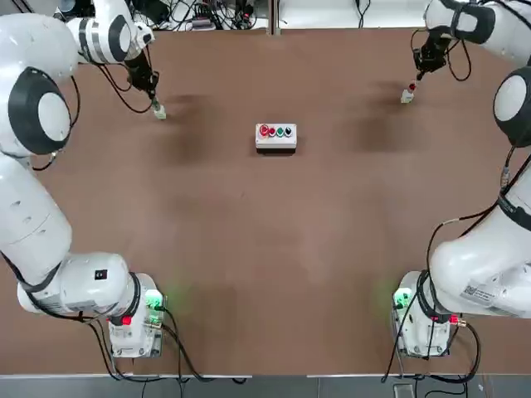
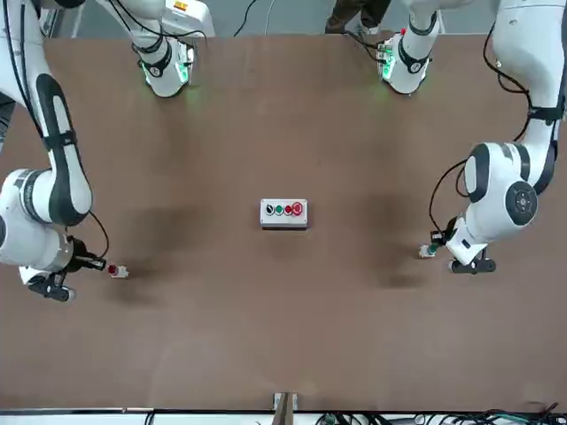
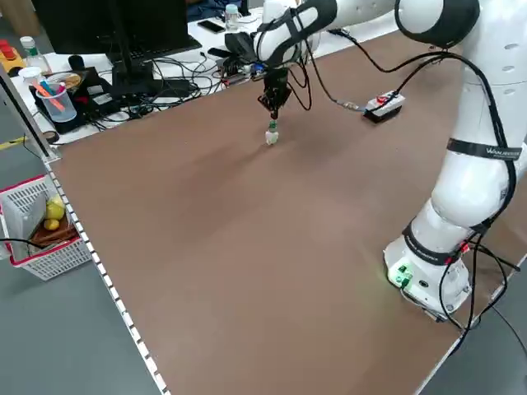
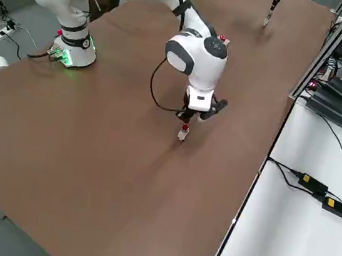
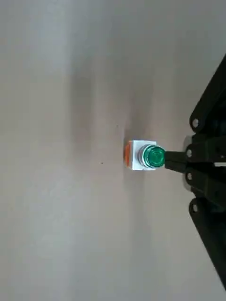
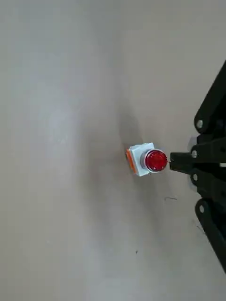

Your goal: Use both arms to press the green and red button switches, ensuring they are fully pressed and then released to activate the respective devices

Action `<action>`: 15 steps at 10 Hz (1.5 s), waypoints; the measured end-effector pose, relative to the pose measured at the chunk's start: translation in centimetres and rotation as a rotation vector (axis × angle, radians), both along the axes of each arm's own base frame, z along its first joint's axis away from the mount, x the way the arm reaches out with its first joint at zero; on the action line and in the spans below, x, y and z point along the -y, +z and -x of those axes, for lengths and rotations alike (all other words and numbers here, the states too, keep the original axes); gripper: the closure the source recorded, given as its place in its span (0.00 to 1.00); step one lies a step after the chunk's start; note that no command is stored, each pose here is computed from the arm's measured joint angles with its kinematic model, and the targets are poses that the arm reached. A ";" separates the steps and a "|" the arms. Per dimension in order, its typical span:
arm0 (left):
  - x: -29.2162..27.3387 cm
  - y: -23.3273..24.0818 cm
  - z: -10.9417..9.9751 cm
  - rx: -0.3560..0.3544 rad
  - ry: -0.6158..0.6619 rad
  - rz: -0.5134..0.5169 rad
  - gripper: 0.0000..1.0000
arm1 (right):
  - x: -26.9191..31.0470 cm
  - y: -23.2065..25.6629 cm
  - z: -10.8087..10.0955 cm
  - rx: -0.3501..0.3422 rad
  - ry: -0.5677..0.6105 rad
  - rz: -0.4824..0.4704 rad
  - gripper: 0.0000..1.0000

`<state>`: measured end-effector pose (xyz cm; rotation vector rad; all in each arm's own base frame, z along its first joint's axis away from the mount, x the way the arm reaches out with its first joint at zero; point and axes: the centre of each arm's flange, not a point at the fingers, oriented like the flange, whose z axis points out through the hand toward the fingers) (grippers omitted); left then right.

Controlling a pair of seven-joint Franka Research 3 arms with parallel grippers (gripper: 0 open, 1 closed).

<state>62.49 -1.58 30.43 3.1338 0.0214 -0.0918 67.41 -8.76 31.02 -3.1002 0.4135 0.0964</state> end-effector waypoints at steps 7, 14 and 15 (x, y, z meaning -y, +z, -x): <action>2.0 21.7 1.7 0.015 -0.025 -0.019 0.21 | -3.0 6.9 -0.2 -0.011 0.004 0.013 0.61; 1.5 33.7 5.5 0.068 -0.007 -0.008 0.00 | -8.2 20.0 3.7 0.026 0.026 0.057 0.00; 1.8 34.4 5.9 0.056 -0.017 0.004 0.00 | -8.5 22.4 4.9 0.031 0.027 0.068 0.00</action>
